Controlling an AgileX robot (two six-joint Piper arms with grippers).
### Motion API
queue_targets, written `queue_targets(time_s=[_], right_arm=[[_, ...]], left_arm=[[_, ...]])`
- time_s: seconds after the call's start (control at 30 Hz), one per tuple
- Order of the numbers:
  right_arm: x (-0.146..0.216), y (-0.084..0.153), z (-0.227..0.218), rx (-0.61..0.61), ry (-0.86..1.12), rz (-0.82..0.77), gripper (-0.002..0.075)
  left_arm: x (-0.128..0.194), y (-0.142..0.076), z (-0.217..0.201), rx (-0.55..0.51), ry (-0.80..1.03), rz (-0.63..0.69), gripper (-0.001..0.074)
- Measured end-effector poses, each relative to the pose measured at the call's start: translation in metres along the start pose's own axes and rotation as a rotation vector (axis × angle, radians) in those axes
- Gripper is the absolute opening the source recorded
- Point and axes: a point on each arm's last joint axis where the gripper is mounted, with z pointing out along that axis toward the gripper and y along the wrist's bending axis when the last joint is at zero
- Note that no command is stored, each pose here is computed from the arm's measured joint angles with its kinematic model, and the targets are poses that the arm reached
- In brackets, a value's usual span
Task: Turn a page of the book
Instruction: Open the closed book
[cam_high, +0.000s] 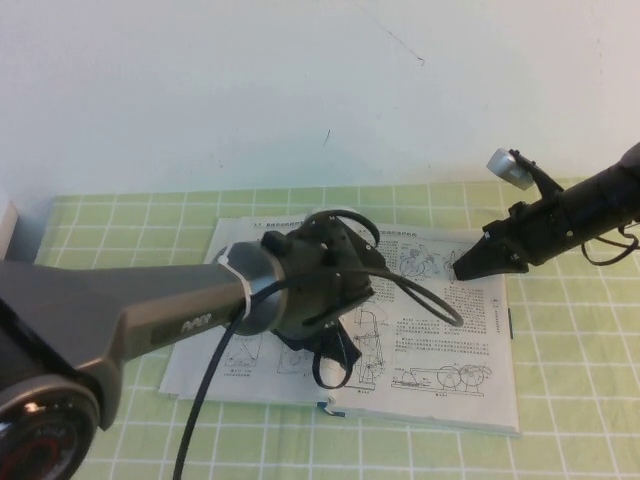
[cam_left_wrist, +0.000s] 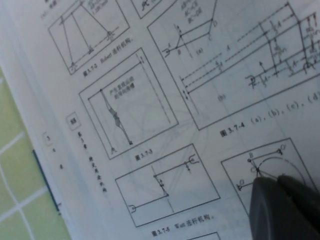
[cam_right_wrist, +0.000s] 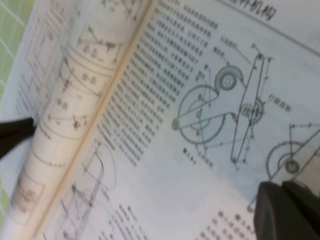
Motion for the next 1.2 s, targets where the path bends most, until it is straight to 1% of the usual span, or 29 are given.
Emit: queue_targets(time_s=[0.13,0.27,0.4,0.57,0.7,0.83,0.97,1.07,1.1,1.2], right_arm=[[-0.003,0.007,-0.008,0.045,0.039,-0.07,-0.0002],[-0.007,0.016,-0.022,0.098,0.057,-0.132,-0.0002],[-0.013,0.034,-0.042,0.138,0.041,-0.192,-0.0002],[-0.019,0.057,-0.064,0.168,0.01,-0.25,-0.0002],[-0.022,0.072,-0.078,0.177,-0.014,-0.282,-0.0002],[-0.023,0.084,-0.088,0.184,-0.029,-0.306,-0.0002],[-0.025,0.103,-0.104,0.193,-0.059,-0.351,-0.0002],[-0.024,0.121,-0.118,0.197,-0.116,-0.403,-0.0002],[-0.022,0.131,-0.125,0.201,-0.15,-0.426,-0.0002],[-0.013,0.149,-0.138,0.235,-0.233,-0.481,-0.0002]], left_arm=[[-0.001,0.01,0.001,0.127,0.009,-0.041,-0.0004],[-0.002,0.015,0.001,0.236,0.004,-0.009,-0.0004],[-0.004,0.007,-0.004,0.311,-0.022,-0.011,-0.0004],[-0.006,-0.009,-0.01,0.359,-0.039,-0.006,-0.0004],[-0.007,-0.014,-0.013,0.373,-0.047,-0.015,-0.0004],[-0.009,-0.013,-0.016,0.365,-0.063,-0.042,-0.0004],[-0.009,-0.009,-0.028,0.342,-0.104,-0.078,-0.0004],[-0.016,0.003,-0.054,0.305,-0.207,-0.108,-0.0004],[-0.018,0.009,-0.063,0.279,-0.245,-0.109,-0.0004],[-0.022,0.033,-0.099,0.199,-0.372,-0.153,-0.0004]])
